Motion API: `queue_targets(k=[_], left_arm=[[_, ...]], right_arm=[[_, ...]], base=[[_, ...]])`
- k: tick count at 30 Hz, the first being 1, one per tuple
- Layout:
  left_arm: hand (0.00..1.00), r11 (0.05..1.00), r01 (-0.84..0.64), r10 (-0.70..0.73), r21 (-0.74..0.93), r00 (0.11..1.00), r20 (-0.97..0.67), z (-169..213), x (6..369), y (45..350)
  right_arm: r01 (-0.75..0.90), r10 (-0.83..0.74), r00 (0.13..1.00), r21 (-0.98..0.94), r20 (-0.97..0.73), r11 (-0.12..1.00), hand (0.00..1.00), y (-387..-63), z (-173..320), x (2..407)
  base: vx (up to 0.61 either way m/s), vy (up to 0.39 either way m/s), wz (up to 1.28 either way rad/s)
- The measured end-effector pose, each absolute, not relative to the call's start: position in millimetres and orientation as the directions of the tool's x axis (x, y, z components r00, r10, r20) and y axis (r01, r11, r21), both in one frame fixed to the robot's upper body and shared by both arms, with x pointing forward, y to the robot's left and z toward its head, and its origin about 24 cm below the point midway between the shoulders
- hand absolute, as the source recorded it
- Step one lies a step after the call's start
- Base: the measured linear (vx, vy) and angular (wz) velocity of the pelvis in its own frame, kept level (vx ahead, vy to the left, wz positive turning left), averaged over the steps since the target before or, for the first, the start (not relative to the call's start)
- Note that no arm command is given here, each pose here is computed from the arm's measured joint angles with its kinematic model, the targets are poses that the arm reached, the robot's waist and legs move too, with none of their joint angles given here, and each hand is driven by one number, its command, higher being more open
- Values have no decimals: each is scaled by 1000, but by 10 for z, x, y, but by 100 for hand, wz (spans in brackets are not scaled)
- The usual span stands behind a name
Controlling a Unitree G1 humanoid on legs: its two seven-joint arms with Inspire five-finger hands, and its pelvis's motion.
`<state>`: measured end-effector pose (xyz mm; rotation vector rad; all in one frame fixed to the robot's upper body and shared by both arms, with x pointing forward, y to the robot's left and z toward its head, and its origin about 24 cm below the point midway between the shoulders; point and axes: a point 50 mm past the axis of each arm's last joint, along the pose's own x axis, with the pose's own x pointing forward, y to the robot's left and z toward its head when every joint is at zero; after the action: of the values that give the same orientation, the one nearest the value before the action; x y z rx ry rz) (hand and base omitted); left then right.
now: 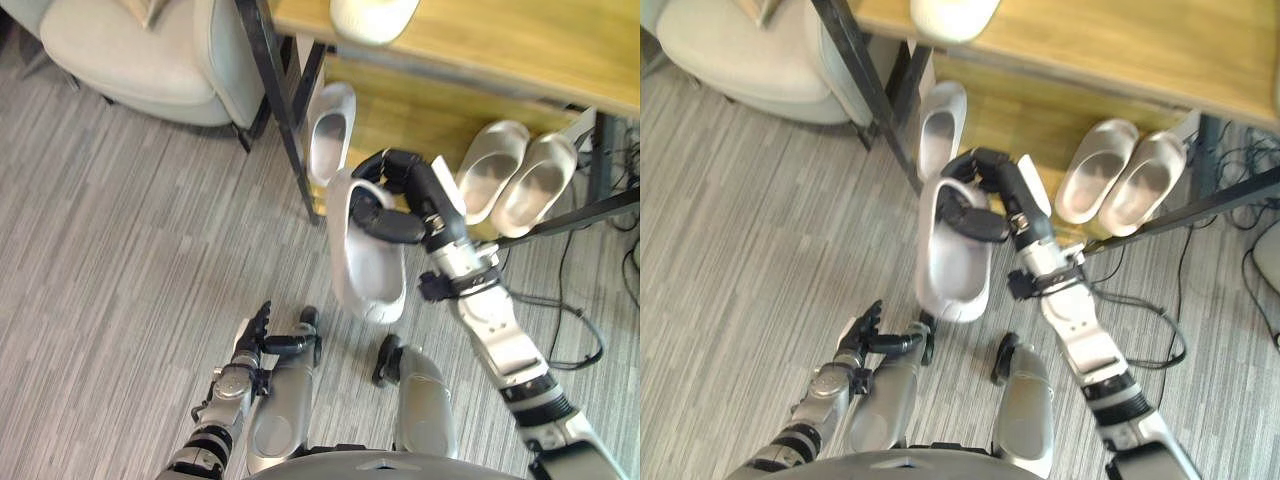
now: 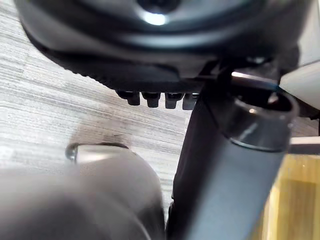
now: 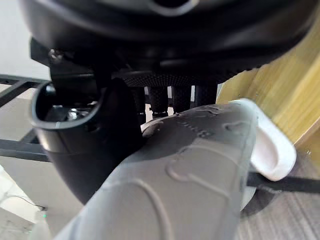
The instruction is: Organize the slippers on the shoe rack
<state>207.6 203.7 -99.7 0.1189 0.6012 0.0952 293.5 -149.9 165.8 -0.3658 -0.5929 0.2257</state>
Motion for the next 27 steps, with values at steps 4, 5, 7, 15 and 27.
queue_targets(k=[4, 5, 7, 15, 27], left_arm=[[100, 993, -74, 111, 97, 881, -460, -842, 2213, 2002], [100, 993, -81, 109, 83, 896, -431, -792, 2261, 1987], [100, 994, -89, 106, 62, 916, -387, -711, 2325, 1961], [100, 997, -80, 74, -14, 966, -250, -452, 2535, 1814], [100, 997, -73, 64, -39, 979, -193, -340, 2601, 1719]], right_arm=[[47, 296, 780, -523, 552, 851, 0, -1682, 1981, 3117], [97, 295, 757, -547, 583, 832, 0, -1716, 2117, 3137], [171, 298, 715, -572, 632, 802, 0, -1742, 2314, 3146], [379, 278, 618, -589, 735, 713, 0, -1846, 2745, 3176], [609, 110, 642, -592, 759, 527, 0, -2144, 2982, 3520]], base=[[-65, -32, 7], [-84, 11, 4], [-79, 23, 4], [-39, 20, 10], [38, -12, 6]])
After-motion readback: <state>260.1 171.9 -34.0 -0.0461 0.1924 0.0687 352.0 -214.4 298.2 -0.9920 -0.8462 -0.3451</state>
